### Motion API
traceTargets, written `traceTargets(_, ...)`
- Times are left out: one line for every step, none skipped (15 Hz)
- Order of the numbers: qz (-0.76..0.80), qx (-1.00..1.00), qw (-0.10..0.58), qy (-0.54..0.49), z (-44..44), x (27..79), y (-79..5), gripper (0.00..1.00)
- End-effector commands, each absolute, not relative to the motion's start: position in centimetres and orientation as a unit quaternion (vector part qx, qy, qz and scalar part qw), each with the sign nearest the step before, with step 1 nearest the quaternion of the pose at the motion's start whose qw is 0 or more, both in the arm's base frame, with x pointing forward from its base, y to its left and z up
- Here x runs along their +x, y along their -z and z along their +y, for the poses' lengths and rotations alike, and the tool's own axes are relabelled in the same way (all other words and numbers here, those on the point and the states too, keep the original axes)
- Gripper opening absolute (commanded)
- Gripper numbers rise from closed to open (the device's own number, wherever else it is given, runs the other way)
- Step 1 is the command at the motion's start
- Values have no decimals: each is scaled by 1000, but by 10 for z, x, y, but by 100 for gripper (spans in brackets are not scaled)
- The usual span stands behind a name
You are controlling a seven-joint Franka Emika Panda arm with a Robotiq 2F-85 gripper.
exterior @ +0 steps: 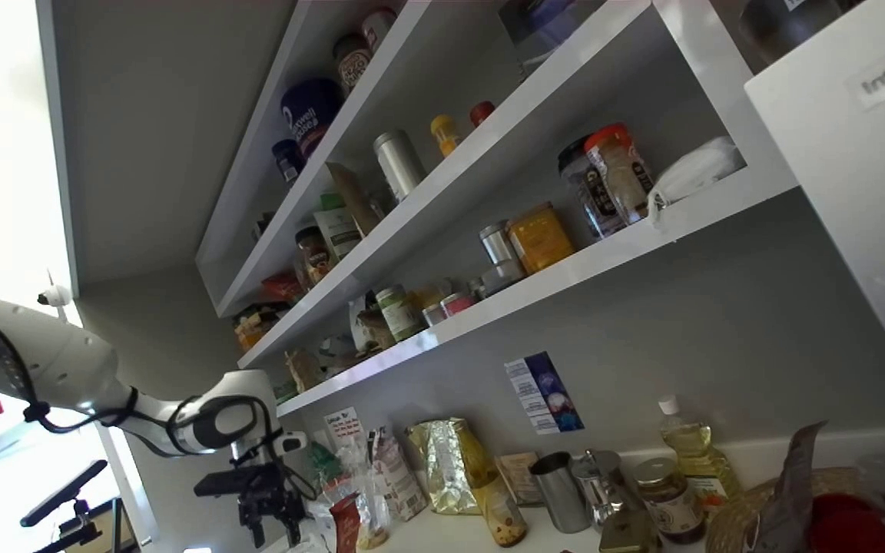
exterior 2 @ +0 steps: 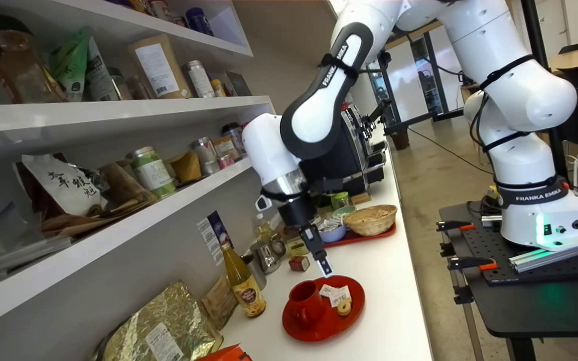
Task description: Put the orange packet on the counter.
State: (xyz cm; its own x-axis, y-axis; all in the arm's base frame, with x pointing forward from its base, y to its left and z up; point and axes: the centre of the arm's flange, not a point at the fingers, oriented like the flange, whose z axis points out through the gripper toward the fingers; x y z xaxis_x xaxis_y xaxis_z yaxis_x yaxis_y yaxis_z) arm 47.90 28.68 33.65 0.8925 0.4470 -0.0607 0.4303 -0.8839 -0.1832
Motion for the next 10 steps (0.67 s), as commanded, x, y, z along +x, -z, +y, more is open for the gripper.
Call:
traceTargets(-225, -969, 86, -52, 231, 443, -405, 100)
traceTargets(-219, -971, 87, -42, 217, 436, -423, 100)
traceTargets(-209, -973, 92, -24, 204, 428, -439, 100)
traceTargets(-198, -975, 99, -11, 191, 422, -456, 100)
traceTargets(-183, -977, 111, 6, 177, 413, -471, 100)
traceTargets(-169, -978, 120, 20, 163, 405, -488, 100)
traceTargets(-181, -978, 104, 1, 194, 437, -460, 100)
traceTargets(-173, -979, 110, 13, 182, 429, -474, 100)
traceTargets(-167, -979, 113, 20, 174, 422, -484, 100)
traceTargets(-165, -979, 114, 26, 170, 416, -488, 100)
